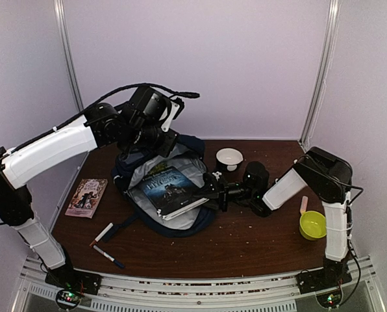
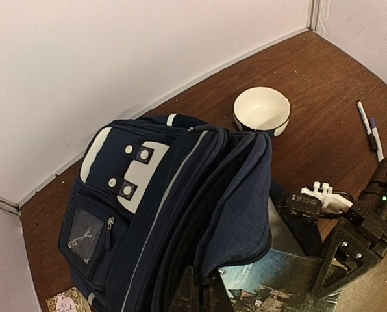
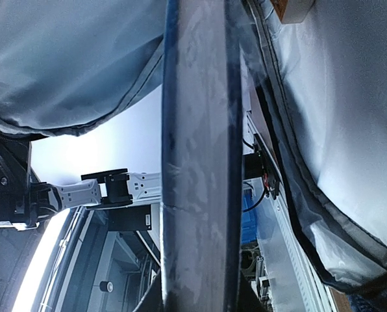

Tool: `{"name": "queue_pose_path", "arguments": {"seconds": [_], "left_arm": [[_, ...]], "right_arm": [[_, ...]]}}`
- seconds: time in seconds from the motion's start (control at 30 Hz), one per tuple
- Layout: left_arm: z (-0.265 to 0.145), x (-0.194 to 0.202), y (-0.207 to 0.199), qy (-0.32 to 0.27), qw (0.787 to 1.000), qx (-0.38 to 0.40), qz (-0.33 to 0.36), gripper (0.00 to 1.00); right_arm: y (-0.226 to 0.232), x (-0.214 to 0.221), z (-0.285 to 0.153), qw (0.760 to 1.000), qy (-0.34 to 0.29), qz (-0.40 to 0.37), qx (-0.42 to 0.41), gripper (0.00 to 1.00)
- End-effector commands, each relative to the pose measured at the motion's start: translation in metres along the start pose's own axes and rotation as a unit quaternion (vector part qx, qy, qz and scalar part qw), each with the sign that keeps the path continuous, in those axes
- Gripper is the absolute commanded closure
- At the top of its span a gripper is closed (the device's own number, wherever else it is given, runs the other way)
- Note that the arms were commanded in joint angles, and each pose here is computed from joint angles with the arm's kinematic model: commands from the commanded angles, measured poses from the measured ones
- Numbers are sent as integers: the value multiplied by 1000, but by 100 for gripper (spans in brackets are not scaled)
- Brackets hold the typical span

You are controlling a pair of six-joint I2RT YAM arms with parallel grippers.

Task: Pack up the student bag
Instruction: Place the book in the largest pocket of the bag.

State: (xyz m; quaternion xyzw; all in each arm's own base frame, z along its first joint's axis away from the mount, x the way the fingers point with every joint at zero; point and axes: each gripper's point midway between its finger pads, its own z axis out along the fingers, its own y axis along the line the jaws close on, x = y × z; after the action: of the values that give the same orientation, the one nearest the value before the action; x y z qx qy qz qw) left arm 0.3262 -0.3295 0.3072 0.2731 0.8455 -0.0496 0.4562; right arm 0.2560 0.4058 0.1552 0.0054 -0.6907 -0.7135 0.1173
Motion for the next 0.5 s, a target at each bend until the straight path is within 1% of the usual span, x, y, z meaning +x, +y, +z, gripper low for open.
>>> {"name": "queue_pose_path", "arguments": {"seconds": [0.0, 0.1, 0.2, 0.33, 0.47], "left_arm": [[-41, -61, 11, -102, 994, 12, -38, 100], [-41, -61, 9, -102, 994, 15, -37, 100], [-41, -63, 7, -103, 994, 21, -34, 100], [-43, -62, 5, -103, 994, 27, -32, 100], [-42, -58, 2, -99, 994, 37, -28, 100]], "right_arm": [[64, 1, 9, 989, 10, -123, -79, 100], [44, -22, 17, 992, -7, -119, -43, 100], [24, -44, 20, 995, -30, -96, -18, 100], [5, -61, 23, 995, -43, -86, 12, 100], [-13, -68, 21, 992, -51, -103, 56, 100]]}}
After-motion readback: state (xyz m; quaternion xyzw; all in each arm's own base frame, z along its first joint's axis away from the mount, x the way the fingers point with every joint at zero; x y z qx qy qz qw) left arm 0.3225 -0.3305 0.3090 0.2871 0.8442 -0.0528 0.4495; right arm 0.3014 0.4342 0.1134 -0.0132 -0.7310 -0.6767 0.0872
